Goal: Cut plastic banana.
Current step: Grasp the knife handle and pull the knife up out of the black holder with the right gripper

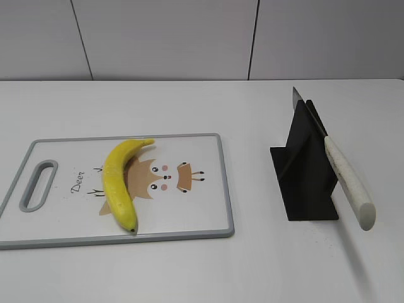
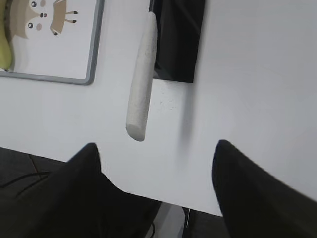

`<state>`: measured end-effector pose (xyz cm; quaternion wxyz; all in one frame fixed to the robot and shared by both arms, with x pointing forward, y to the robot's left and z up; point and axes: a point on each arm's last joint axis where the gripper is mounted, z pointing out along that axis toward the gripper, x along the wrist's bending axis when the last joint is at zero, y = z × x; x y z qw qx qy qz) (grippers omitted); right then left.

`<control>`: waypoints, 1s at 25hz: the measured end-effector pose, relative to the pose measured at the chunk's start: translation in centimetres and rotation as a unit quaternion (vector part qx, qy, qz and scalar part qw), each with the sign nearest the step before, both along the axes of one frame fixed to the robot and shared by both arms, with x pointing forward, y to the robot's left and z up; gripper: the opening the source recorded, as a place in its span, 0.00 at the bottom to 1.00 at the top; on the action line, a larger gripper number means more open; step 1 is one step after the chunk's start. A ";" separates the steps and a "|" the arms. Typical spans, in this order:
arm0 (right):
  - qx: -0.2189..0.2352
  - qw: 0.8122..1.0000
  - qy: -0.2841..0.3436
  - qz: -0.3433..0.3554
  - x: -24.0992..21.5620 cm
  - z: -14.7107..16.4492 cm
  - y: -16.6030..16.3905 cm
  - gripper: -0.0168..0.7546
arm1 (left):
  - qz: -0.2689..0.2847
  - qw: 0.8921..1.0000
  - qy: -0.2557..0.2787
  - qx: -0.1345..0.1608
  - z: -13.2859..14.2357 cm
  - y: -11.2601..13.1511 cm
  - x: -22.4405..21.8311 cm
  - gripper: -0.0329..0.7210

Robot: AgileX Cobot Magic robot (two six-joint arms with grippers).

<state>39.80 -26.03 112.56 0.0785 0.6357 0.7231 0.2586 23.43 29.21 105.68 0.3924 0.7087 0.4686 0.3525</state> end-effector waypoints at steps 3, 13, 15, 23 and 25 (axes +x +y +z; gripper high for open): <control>-0.010 0.999 0.031 0.019 1.8 -0.8 1.2 0.71 | 0.000 1.000 0.000 0.000 0.0 0.0 0.0 0.82; -0.089 0.987 0.103 0.083 5.5 -4.0 6.7 0.70 | 0.000 1.000 0.001 -0.001 0.0 0.0 0.0 0.82; -0.094 0.985 0.115 0.083 6.0 -4.6 7.3 0.70 | 0.000 1.000 0.001 -0.001 0.0 0.0 0.0 0.82; -0.119 0.977 0.160 0.075 8.2 -7.7 8.2 0.70 | -0.001 1.000 0.001 0.000 0.0 0.0 0.0 0.82; -0.124 0.975 0.170 0.070 8.7 -8.6 8.4 0.70 | -0.001 1.000 0.001 0.000 0.0 0.0 0.0 0.82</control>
